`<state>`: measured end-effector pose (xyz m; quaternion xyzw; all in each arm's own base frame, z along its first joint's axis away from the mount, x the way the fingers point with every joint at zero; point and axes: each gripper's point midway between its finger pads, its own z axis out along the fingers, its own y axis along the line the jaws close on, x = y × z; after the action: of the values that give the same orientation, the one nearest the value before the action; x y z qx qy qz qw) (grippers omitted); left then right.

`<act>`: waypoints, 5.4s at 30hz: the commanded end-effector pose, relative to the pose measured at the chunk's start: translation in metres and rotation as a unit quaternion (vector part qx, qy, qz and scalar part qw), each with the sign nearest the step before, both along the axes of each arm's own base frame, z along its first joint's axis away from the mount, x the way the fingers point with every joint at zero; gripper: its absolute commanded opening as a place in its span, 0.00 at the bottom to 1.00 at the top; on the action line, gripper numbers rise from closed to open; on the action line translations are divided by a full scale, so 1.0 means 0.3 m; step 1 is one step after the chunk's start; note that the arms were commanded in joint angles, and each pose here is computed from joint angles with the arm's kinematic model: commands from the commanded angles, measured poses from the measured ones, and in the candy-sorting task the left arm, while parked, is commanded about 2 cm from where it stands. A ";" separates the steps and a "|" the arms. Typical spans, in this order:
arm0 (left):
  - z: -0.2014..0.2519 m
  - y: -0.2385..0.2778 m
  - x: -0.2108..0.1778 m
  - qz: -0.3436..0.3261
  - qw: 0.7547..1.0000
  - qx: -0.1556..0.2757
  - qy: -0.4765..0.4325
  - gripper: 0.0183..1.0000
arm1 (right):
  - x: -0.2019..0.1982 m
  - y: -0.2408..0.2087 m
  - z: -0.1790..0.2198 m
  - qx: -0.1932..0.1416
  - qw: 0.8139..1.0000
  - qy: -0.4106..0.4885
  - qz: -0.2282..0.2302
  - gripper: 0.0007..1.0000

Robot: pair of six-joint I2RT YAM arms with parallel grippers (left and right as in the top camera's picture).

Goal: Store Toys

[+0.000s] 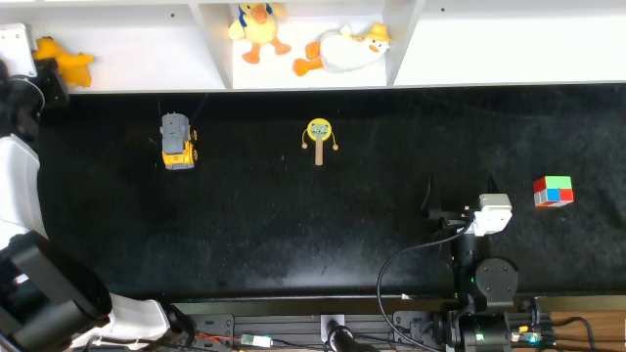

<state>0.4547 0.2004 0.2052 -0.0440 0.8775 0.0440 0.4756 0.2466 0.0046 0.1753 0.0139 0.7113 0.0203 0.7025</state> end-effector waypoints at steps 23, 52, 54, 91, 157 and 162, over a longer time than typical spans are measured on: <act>0.088 -0.051 0.014 0.006 0.999 -0.044 -0.025 0.09 | 0.001 0.003 -0.011 0.004 1.000 -0.001 0.003 1.00; 0.108 -0.067 0.034 -0.003 0.999 -0.037 -0.038 1.00 | 0.001 0.003 -0.011 0.004 1.000 -0.001 0.003 1.00; 0.109 -0.070 0.036 -0.004 0.999 -0.037 -0.039 1.00 | 0.001 0.003 -0.011 0.004 1.000 -0.001 0.003 0.99; 0.269 -0.077 -0.168 0.038 0.999 0.035 -0.013 1.00 | 0.001 0.003 -0.011 0.004 1.000 -0.001 0.003 1.00; -0.453 -0.625 -0.370 -0.070 0.979 -0.095 0.165 0.44 | 0.001 0.003 -0.011 0.004 1.000 -0.001 0.003 1.00; -0.405 -0.614 -0.380 -0.065 0.983 -0.084 0.151 0.44 | 0.001 0.003 -0.011 0.004 1.000 -0.001 0.003 1.00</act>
<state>0.3412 0.0135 0.0693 -0.0215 0.9464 -0.0671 0.3151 0.2466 0.0046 0.1754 0.0136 0.7112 0.0201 0.7026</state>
